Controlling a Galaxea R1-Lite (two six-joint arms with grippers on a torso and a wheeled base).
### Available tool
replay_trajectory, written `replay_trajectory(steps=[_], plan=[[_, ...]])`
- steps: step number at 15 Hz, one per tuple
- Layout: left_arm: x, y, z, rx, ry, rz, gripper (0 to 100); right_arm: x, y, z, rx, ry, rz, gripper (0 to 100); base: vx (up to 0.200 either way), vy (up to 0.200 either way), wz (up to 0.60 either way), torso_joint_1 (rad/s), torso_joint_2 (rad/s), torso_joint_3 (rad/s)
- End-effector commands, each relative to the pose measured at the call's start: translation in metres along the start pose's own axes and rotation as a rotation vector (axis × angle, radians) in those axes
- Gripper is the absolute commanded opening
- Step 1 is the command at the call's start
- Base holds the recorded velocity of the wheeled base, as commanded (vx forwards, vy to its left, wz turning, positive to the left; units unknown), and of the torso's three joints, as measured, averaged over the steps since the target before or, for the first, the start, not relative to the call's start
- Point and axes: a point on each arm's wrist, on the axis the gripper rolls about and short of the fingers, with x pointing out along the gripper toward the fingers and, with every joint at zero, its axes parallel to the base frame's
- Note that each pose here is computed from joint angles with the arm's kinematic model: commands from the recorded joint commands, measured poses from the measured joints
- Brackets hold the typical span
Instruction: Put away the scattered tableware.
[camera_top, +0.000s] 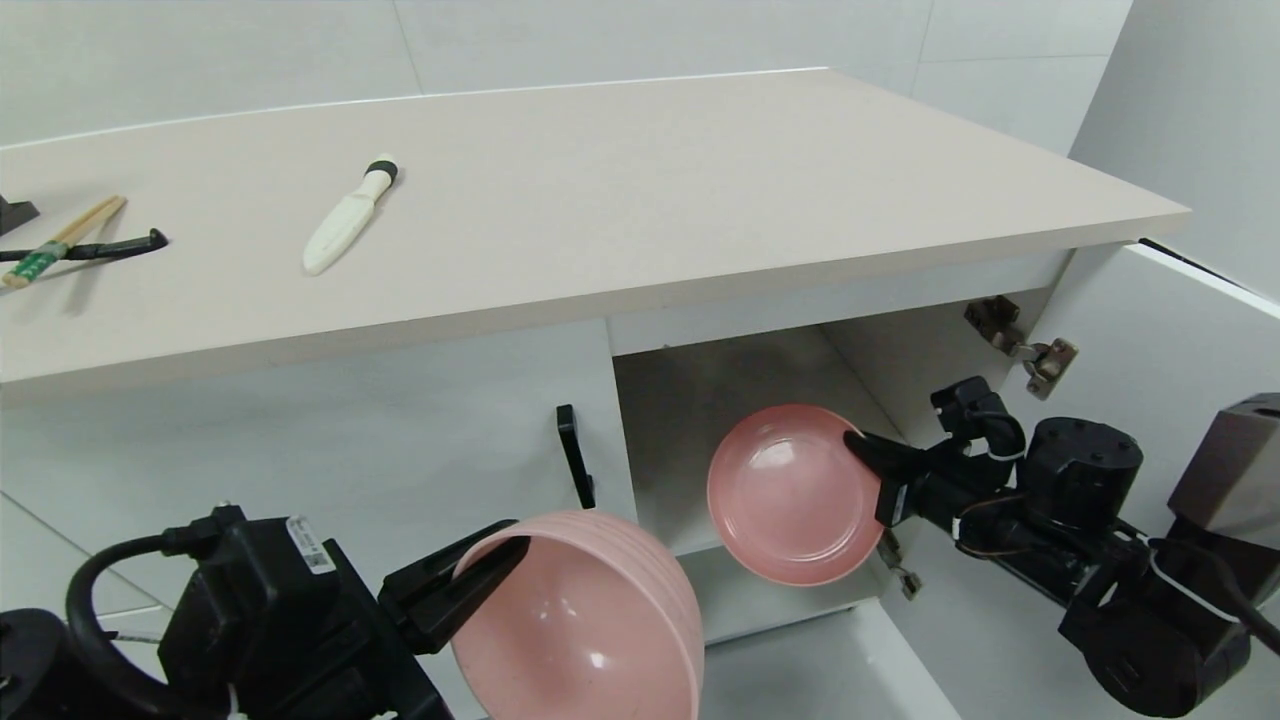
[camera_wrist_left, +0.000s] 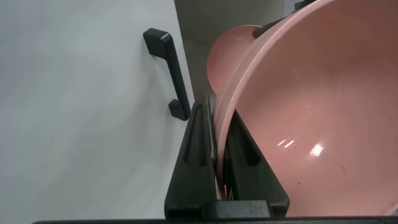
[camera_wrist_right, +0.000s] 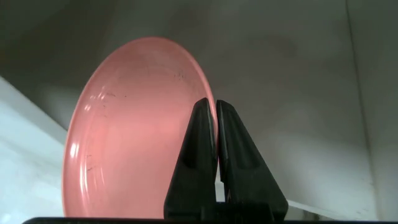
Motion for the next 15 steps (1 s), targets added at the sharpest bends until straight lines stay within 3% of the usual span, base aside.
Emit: replay_trajectory(steps=[1, 8, 15], plan=[[0.000, 0.000, 0.000, 0.000, -0.001, 0.001, 0, 0.009, -0.002, -0.007, 0.024, 0.006, 0.000, 0, 0.000, 0.000, 0.00, 0.000, 0.00, 0.000], [0.000, 0.001, 0.000, -0.001, -0.002, 0.006, 0, 0.061, -0.019, -0.032, 0.171, -0.046, -0.013, 0, 0.000, 0.000, 0.00, 0.000, 0.00, 0.000], [-0.003, 0.003, 0.003, -0.001, -0.016, 0.020, 0, 0.090, -0.040, -0.051, 0.168, -0.091, -0.038, 0, 0.000, 0.000, 0.00, 0.000, 0.00, 0.000]])
